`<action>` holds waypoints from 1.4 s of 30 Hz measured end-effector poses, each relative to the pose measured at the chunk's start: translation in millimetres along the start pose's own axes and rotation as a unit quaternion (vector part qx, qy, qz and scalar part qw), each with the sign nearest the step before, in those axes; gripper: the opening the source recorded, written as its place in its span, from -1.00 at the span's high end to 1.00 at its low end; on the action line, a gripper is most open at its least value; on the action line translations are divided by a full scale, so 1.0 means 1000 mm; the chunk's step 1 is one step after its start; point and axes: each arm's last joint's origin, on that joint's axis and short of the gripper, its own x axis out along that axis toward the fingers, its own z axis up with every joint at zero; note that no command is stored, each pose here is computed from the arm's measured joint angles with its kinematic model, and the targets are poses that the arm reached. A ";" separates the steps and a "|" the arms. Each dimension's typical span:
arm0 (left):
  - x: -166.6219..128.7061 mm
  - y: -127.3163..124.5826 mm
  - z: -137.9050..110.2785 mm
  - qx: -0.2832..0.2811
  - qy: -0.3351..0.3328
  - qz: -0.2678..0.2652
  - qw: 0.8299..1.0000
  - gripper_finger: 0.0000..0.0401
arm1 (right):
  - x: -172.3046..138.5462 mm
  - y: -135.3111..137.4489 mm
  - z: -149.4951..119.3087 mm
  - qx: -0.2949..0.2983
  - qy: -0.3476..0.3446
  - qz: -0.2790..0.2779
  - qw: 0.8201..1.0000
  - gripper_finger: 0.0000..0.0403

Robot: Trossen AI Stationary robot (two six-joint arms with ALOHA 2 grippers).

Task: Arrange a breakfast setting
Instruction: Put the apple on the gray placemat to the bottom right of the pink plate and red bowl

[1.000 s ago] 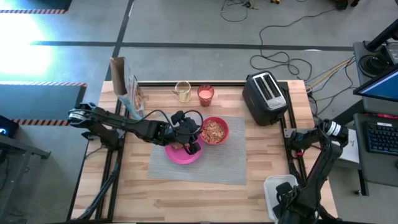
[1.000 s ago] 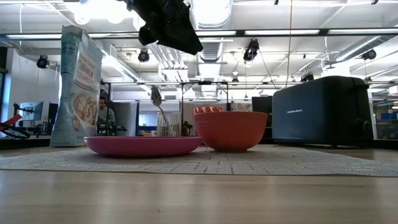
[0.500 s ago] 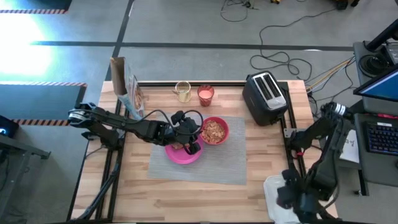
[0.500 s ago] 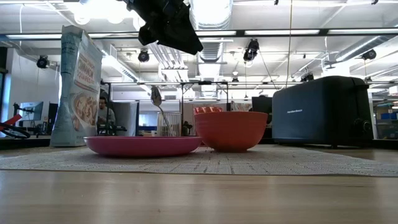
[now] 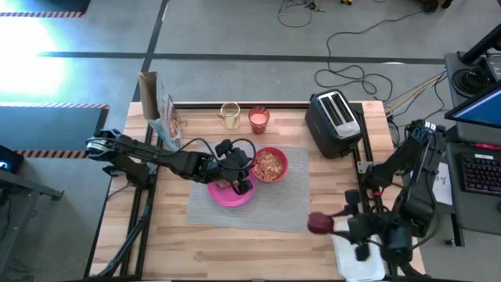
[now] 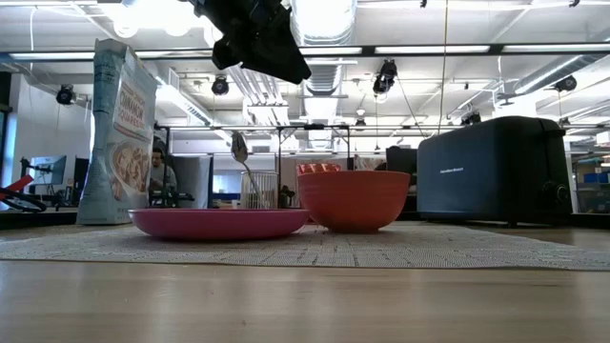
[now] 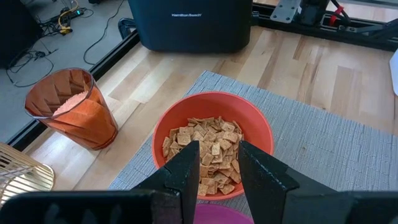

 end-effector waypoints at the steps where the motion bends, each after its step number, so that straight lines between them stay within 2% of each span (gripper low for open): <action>1: 0.000 0.000 0.000 0.000 0.000 0.000 1.000 0.53 | 0.003 0.000 0.001 -0.010 -0.015 -0.023 1.000 0.15; 5: 0.000 0.000 0.000 0.000 0.000 0.000 1.000 0.53 | 0.020 -0.003 -0.001 -0.013 -0.034 -0.099 0.994 0.14; 14: 0.000 0.000 0.000 -0.007 0.000 0.000 1.000 0.53 | 0.092 -0.010 -0.020 0.028 0.007 -0.180 0.983 0.14; 17: 0.000 0.000 0.000 -0.007 0.000 0.000 1.000 0.53 | 0.120 -0.018 -0.022 0.046 0.007 -0.182 0.982 0.14; 24: 0.000 0.000 0.000 0.003 0.000 0.000 1.000 0.53 | 0.176 -0.045 -0.032 0.103 0.015 -0.151 0.983 0.14; 32: 0.000 0.000 0.000 0.024 0.000 0.000 1.000 0.53 | 0.204 -0.064 -0.043 0.158 -0.021 -0.156 0.975 0.14; 42: 0.000 0.000 -0.001 0.030 0.002 0.001 1.000 0.53 | 0.239 -0.069 -0.064 0.161 0.005 -0.172 0.972 0.14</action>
